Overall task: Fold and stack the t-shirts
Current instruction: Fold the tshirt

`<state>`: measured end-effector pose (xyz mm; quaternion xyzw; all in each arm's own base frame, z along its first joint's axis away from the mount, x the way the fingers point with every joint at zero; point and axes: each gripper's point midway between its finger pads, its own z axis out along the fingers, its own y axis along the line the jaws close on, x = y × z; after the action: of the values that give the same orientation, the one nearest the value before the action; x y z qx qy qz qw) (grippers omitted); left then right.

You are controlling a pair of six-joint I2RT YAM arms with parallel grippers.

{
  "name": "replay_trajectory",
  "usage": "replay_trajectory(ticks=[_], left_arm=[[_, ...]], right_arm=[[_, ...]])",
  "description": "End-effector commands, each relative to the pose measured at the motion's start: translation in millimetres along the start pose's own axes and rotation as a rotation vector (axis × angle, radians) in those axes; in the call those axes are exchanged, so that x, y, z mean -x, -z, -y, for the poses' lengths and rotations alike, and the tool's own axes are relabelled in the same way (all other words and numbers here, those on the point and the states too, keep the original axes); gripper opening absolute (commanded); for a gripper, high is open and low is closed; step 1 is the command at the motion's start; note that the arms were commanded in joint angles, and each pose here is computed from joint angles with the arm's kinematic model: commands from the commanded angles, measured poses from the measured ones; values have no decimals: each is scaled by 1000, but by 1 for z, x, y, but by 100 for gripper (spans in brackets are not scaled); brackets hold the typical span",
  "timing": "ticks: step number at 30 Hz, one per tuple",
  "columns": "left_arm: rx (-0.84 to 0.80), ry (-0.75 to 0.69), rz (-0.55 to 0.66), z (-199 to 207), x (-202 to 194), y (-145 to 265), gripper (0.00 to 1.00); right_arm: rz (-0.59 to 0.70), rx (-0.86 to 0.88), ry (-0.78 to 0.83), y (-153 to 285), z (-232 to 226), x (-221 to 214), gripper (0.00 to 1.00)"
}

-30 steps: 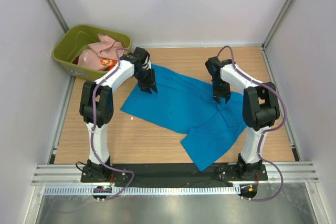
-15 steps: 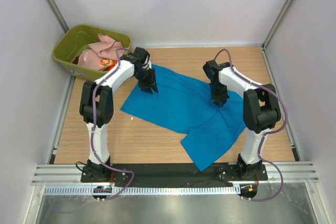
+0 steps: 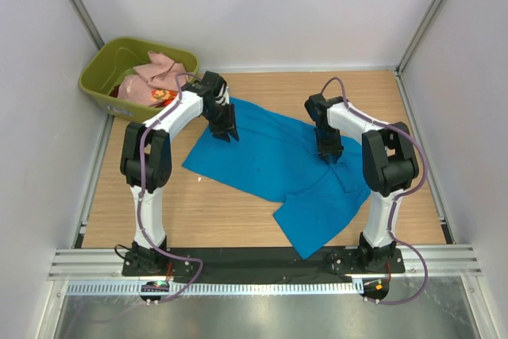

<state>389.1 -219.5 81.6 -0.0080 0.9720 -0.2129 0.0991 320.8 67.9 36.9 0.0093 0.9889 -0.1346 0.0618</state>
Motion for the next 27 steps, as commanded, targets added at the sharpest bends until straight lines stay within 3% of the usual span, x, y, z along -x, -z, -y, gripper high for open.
replay_trajectory(ticks=[1,5,9,16,20,27], left_arm=[[-53,-37,57,16,10,25,36],[-52,-39,61,16,11,25,36],[-51,-40,58,15,10,25,36],[-51,-41,58,15,10,24,36],[-44,-44,60,14,9,25,36],[-45,-41,55,13,9,24,36]], right_arm=[[13,-5,15,-5,-3,5,33],[2,-16,16,-11,-3,3,33],[7,-35,18,-11,0,4,26],[10,-27,6,2,2,5,1],[-16,19,-2,22,-3,-4,1],[-171,293,10,44,-46,-52,1]])
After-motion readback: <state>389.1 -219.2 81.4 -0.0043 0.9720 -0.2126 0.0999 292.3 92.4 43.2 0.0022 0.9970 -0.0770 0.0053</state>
